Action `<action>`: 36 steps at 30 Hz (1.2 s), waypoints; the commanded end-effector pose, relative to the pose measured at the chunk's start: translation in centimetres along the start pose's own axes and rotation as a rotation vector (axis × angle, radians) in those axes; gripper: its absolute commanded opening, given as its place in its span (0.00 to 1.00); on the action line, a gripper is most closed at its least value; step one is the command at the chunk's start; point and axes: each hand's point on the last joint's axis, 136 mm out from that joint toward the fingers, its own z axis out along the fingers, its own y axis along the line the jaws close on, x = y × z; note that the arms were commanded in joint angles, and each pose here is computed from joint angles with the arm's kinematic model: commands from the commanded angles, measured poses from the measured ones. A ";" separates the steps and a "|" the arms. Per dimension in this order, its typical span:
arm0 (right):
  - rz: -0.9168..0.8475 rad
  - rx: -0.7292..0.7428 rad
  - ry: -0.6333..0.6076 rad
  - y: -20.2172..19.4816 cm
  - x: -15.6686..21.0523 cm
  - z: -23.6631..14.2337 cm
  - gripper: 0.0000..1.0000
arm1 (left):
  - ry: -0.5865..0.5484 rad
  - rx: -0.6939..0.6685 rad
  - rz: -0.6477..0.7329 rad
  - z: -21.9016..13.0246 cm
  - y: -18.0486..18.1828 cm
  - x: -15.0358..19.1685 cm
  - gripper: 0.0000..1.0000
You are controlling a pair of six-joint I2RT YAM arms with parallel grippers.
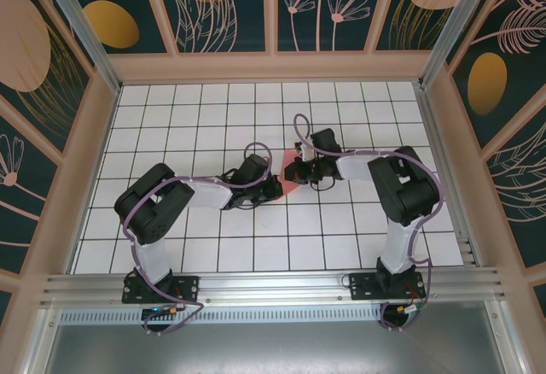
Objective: Fold a paper plane with a square sheet of paper (pick it up from the middle)
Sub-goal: Fourth fold the wing at the center of the table.
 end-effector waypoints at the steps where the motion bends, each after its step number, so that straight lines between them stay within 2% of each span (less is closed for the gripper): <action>1: -0.013 0.025 0.021 -1.3 0.1 0.7 0.06 | 0.142 -0.214 -0.052 0.2 6.3 4.6 0.00; 14: 0.129 0.164 -0.206 -10.0 -10.0 -3.4 0.03 | 0.147 -0.203 -0.070 -0.2 6.7 5.2 0.00; 18: 0.132 0.172 -0.239 -10.8 -11.9 -4.3 0.03 | 0.140 -0.202 -0.068 -0.3 6.6 5.0 0.00; 23: 0.088 0.139 -0.287 -8.2 -13.6 -6.3 0.03 | 0.139 -0.199 -0.060 -0.1 6.3 4.7 0.00; 28: 0.065 0.083 -0.297 -4.7 -12.0 -7.5 0.04 | 0.133 -0.196 -0.050 0.0 5.9 4.3 0.00; 36: 0.045 0.032 -0.152 -1.6 -5.0 -3.2 0.04 | 0.117 -0.179 -0.037 0.1 5.1 3.7 0.00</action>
